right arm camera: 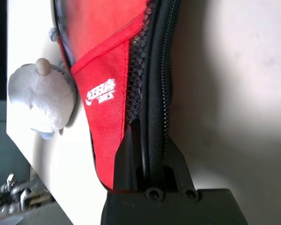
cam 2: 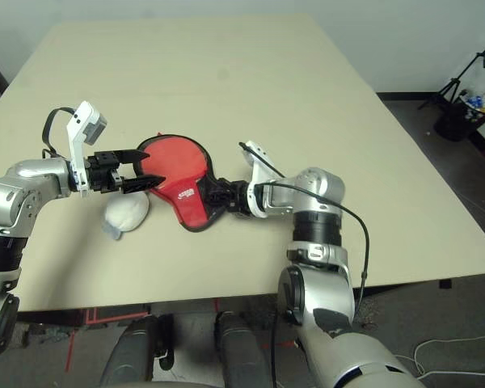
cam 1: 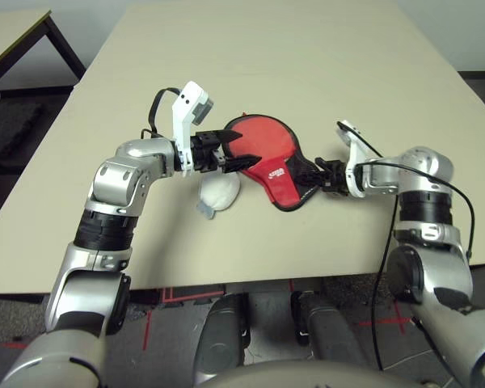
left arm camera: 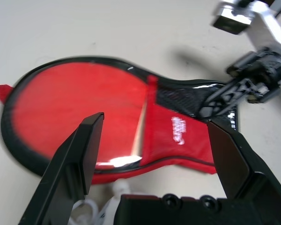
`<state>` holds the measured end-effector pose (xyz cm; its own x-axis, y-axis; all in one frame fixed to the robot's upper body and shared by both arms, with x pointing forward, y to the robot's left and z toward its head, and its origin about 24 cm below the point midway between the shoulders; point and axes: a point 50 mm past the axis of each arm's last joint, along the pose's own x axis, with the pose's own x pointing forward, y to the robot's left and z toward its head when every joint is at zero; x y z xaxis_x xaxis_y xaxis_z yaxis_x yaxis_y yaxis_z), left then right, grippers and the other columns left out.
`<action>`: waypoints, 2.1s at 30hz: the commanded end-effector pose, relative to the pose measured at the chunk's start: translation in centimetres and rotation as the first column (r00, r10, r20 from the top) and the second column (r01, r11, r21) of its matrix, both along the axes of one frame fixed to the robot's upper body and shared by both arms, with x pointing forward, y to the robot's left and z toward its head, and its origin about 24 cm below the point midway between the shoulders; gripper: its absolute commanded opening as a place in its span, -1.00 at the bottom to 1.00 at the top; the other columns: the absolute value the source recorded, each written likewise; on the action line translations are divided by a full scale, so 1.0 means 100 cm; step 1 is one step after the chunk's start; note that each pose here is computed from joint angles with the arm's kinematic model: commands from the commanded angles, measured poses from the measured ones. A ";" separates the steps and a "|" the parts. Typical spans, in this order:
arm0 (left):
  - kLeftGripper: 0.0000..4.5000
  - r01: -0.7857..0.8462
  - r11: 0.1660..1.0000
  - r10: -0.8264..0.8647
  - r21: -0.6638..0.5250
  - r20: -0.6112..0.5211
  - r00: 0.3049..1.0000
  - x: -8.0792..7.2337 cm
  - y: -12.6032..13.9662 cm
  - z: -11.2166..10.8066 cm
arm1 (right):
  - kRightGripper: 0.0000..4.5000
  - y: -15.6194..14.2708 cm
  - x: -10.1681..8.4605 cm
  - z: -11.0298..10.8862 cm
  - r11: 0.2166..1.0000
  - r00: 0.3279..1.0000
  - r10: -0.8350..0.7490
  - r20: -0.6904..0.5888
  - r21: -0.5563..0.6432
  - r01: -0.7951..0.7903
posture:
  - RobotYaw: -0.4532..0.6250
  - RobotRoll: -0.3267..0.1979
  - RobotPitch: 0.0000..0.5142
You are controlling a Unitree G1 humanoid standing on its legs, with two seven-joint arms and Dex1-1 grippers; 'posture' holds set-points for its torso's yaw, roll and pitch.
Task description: Store the ping-pong paddle in its case and zip it.
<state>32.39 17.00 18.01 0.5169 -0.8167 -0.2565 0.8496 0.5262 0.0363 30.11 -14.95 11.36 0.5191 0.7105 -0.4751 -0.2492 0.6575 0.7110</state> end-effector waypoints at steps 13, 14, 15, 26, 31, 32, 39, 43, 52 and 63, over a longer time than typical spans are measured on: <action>1.00 0.058 0.998 -0.058 0.022 -0.010 0.998 0.011 -0.009 -0.003 | -0.99 0.005 -0.090 0.006 0.941 0.939 -0.325 -0.111 0.055 0.333 | -0.37 0.25 -0.36; 1.00 0.061 0.998 -0.061 0.024 -0.011 0.998 0.012 -0.009 -0.003 | -0.99 0.006 -0.094 0.007 0.937 0.934 -0.339 -0.112 0.050 0.346 | -0.38 0.25 -0.35; 1.00 0.062 0.998 -0.062 0.025 -0.011 0.998 0.012 -0.009 -0.003 | -0.99 0.007 -0.096 0.007 0.933 0.930 -0.350 -0.112 0.045 0.356 | -0.39 0.25 -0.35; 1.00 0.079 0.997 -0.079 0.026 -0.014 0.997 0.014 -0.012 -0.003 | -0.99 0.023 -0.125 0.009 0.909 0.898 -0.404 -0.173 0.036 0.415 | -0.43 0.25 -0.31; 1.00 0.079 0.997 -0.078 0.025 -0.015 0.997 0.013 -0.011 -0.003 | -0.99 0.024 -0.136 0.008 0.915 0.901 -0.392 -0.183 0.018 0.402 | -0.43 0.25 -0.31; 1.00 0.078 0.997 -0.078 0.025 -0.015 0.997 0.013 -0.011 -0.003 | -0.99 0.024 -0.136 0.008 0.915 0.901 -0.393 -0.185 0.016 0.403 | -0.43 0.25 -0.31; 1.00 0.075 0.997 -0.074 0.028 -0.015 0.997 0.013 -0.010 -0.003 | -0.64 0.017 -0.128 0.005 0.931 0.921 -0.363 -0.146 -0.010 0.365 | -0.42 0.25 -0.32; 1.00 0.074 0.997 -0.074 0.034 -0.012 0.997 0.013 -0.009 -0.003 | -0.04 0.005 -0.128 0.002 0.964 0.963 -0.257 -0.079 -0.083 0.251 | -0.43 0.25 -0.33; 1.00 0.056 0.998 -0.056 0.042 -0.014 0.998 0.016 -0.004 -0.001 | 0.97 -0.035 -0.112 0.049 0.941 0.970 0.227 0.084 -0.275 -0.197 | -0.45 0.25 -0.35; 1.00 0.020 0.991 -0.015 0.136 -0.040 0.999 0.025 0.020 0.014 | 0.97 0.018 -0.042 0.063 0.713 0.790 0.579 0.202 -0.596 -0.370 | -0.41 0.25 -0.35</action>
<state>34.94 18.36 19.55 0.4962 -0.7978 -0.3424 0.8608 0.5036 0.0742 25.63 -13.39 18.71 0.4130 0.6540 -0.6338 -0.7650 0.6267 0.1482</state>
